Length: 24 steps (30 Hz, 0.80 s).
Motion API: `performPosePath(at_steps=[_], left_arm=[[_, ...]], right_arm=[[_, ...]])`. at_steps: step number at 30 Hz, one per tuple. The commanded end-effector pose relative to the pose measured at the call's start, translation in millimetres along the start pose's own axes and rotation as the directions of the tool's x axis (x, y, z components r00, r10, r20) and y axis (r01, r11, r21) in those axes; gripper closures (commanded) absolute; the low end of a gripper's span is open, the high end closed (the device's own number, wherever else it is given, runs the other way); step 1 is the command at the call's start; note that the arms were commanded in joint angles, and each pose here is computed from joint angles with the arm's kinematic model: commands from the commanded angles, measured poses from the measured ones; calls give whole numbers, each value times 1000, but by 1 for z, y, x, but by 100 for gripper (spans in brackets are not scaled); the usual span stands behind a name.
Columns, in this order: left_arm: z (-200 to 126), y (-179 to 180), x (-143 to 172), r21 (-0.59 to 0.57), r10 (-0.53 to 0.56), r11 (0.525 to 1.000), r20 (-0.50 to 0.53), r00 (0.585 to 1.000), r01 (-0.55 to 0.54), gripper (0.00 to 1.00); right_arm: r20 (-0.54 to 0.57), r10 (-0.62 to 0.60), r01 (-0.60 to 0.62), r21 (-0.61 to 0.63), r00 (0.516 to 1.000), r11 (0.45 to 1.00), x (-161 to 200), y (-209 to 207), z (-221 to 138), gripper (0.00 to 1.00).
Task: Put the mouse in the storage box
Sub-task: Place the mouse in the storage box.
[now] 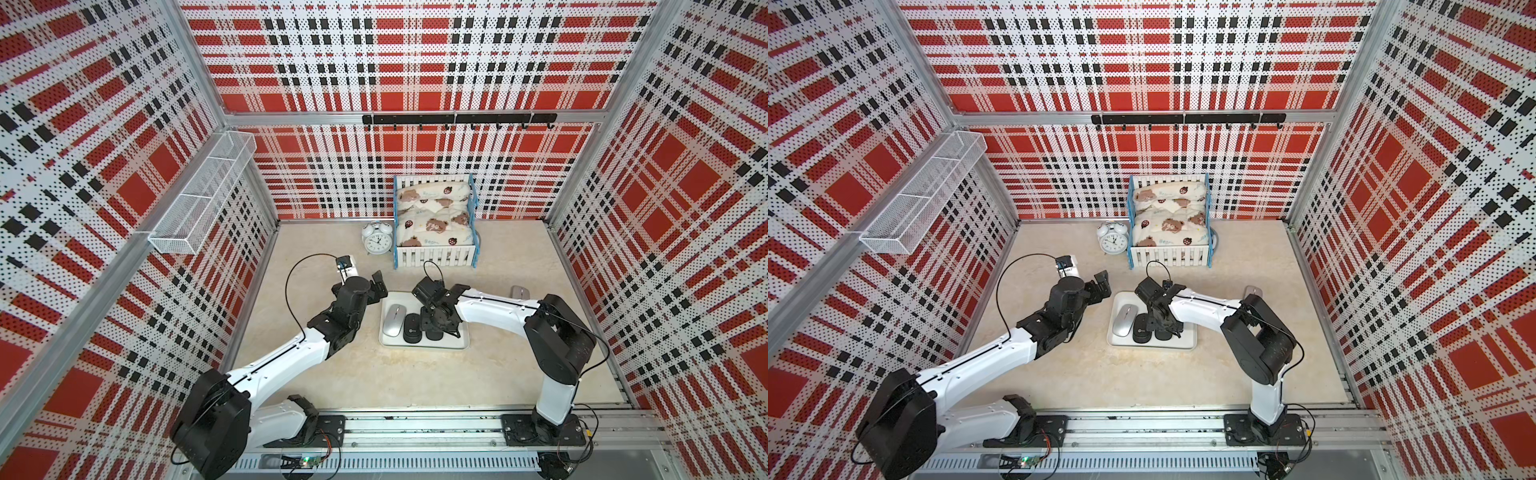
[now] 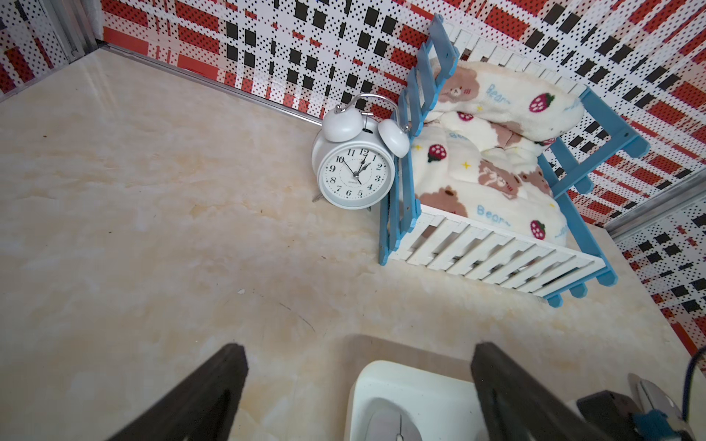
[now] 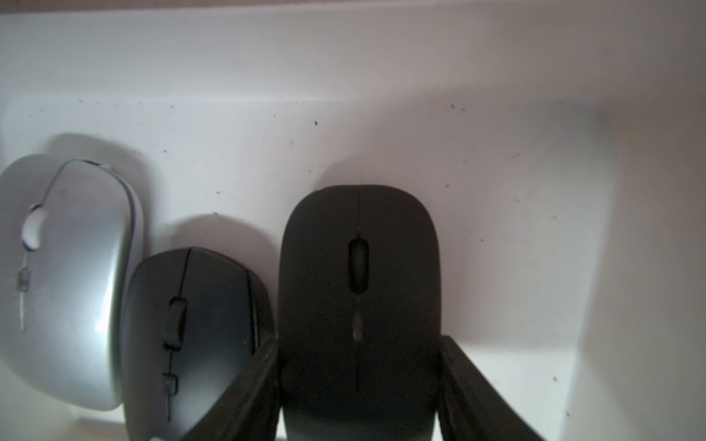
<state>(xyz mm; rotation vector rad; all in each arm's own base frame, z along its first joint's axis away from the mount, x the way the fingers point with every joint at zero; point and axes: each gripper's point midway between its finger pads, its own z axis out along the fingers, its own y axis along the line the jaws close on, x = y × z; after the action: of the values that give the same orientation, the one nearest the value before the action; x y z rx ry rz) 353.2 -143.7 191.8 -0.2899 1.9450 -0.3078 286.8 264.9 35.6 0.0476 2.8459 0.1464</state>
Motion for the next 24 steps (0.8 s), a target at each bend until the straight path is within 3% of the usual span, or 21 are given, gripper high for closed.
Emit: performPosePath(at_steps=[1,20,24], left_arm=[[1,3,3,-8,13,1000,-8,1000,-13,2],[-2,3,-1,-6,12,1000,4,1000,-12,2],[-2,2,-2,-3,13,1000,5,1000,-13,2]], right_arm=[[-20,-22,22,-15,1000,1000,5,6,4,40],[10,-34,34,-40,999,999,0,9,-5,28],[52,-56,59,-50,997,997,-13,13,-24,23]])
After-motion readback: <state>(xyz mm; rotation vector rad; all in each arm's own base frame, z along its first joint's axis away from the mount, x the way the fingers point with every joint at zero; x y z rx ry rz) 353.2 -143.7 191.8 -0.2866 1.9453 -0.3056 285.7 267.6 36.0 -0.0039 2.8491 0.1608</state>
